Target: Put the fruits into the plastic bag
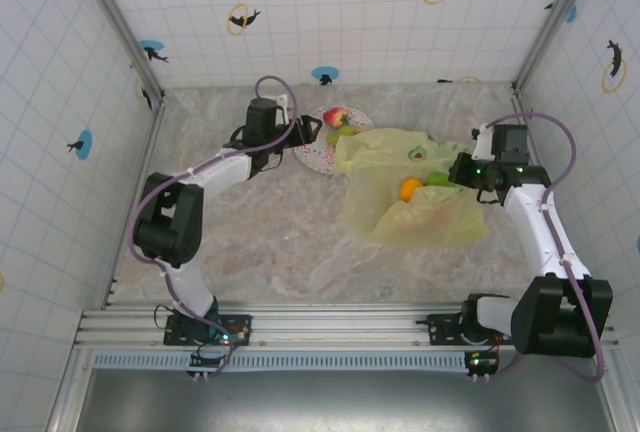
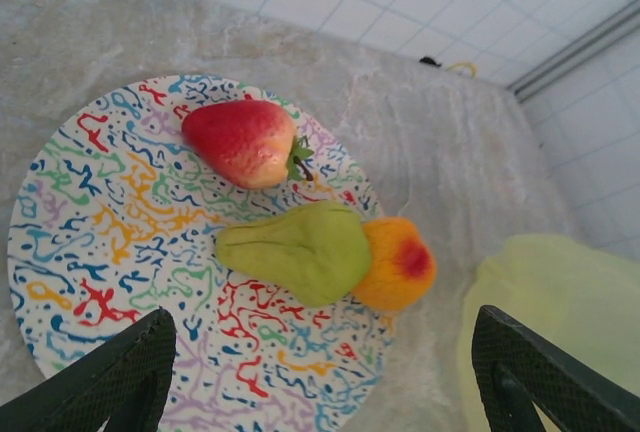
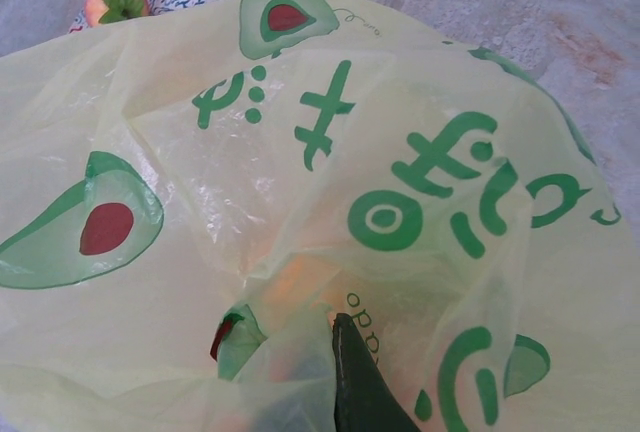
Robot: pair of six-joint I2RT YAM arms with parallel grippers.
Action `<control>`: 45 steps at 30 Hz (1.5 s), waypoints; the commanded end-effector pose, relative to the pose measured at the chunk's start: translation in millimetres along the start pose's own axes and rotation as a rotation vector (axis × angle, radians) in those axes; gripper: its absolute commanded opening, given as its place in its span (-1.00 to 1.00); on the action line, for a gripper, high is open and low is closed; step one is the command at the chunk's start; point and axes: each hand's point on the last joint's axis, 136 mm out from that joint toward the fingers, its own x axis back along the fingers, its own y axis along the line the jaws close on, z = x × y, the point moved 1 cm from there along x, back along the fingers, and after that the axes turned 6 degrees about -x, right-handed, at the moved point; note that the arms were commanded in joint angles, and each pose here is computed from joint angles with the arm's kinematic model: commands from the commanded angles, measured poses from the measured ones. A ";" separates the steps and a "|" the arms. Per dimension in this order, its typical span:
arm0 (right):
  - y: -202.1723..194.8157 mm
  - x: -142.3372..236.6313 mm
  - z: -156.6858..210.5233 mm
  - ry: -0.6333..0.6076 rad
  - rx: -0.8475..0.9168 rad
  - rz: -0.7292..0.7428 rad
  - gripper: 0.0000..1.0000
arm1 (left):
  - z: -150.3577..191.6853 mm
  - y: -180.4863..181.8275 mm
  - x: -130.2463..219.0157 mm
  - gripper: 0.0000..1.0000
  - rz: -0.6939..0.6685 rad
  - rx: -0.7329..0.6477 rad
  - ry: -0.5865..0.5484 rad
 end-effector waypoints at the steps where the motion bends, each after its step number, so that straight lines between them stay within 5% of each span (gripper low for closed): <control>1: -2.8 1.6 -4.7 -0.009 0.008 0.010 -1.00 | 11.3 -18.0 -20.7 0.58 0.015 -0.246 0.049; 6: -2.6 -0.5 -3.6 -0.004 0.001 0.003 -1.00 | 30.2 -27.5 -48.5 0.65 0.035 -0.503 0.121; 11: -3.5 -0.3 -1.7 -0.002 0.000 0.006 -1.00 | 37.2 -19.1 -73.3 0.70 0.009 -0.613 0.176; 45: -5.2 0.0 2.1 0.001 -0.001 0.006 -1.00 | 65.2 1.6 -137.7 0.56 0.050 -0.806 0.368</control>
